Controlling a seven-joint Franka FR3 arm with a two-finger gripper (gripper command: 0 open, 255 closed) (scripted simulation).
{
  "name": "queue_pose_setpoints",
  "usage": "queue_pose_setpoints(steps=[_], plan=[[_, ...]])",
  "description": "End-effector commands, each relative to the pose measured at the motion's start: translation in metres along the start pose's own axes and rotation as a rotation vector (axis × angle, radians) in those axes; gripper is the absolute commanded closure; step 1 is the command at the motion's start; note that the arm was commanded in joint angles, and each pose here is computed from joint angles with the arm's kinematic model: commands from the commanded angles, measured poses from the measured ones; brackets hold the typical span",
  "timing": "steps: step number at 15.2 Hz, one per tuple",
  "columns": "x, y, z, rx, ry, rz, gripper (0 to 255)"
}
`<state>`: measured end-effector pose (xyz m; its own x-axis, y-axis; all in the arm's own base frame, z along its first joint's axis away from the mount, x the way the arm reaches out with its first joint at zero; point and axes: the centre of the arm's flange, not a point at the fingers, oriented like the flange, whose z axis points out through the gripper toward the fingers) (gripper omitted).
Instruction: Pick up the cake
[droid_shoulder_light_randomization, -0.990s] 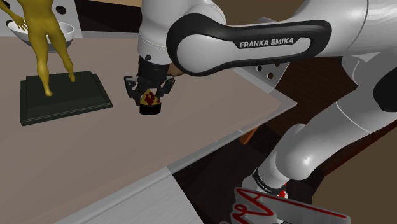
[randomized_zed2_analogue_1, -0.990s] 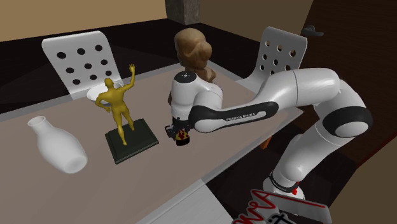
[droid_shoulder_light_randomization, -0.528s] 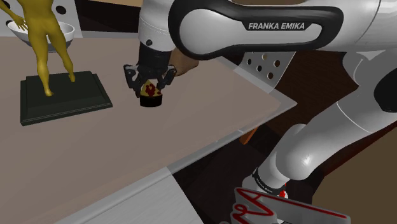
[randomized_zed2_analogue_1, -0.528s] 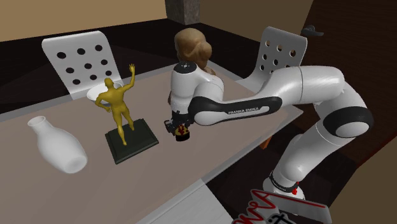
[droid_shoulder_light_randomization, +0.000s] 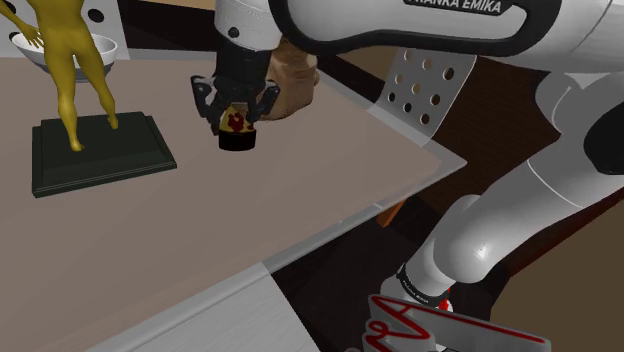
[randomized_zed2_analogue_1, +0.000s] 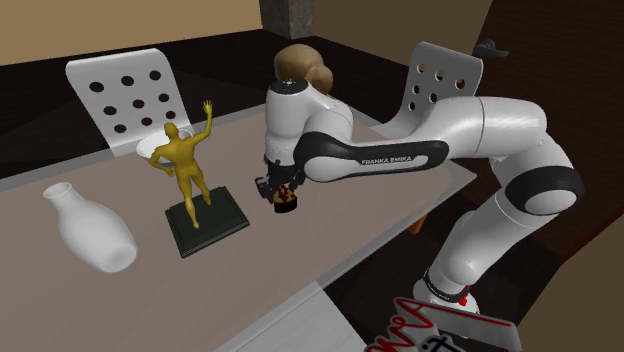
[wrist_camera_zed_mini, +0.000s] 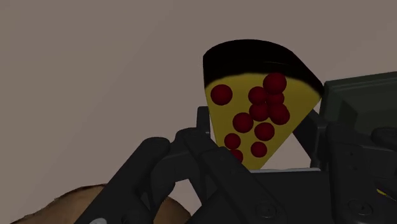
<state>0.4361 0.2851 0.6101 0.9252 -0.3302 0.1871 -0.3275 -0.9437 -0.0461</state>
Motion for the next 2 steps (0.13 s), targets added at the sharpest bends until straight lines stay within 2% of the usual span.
queue_pose_setpoints(steps=[1, 2], plan=[[0.0014, 0.0006, -0.0068, 0.000, 0.000, 0.000, 255], [0.0014, 0.0005, -0.0068, 0.000, 0.000, 0.000, 255]])
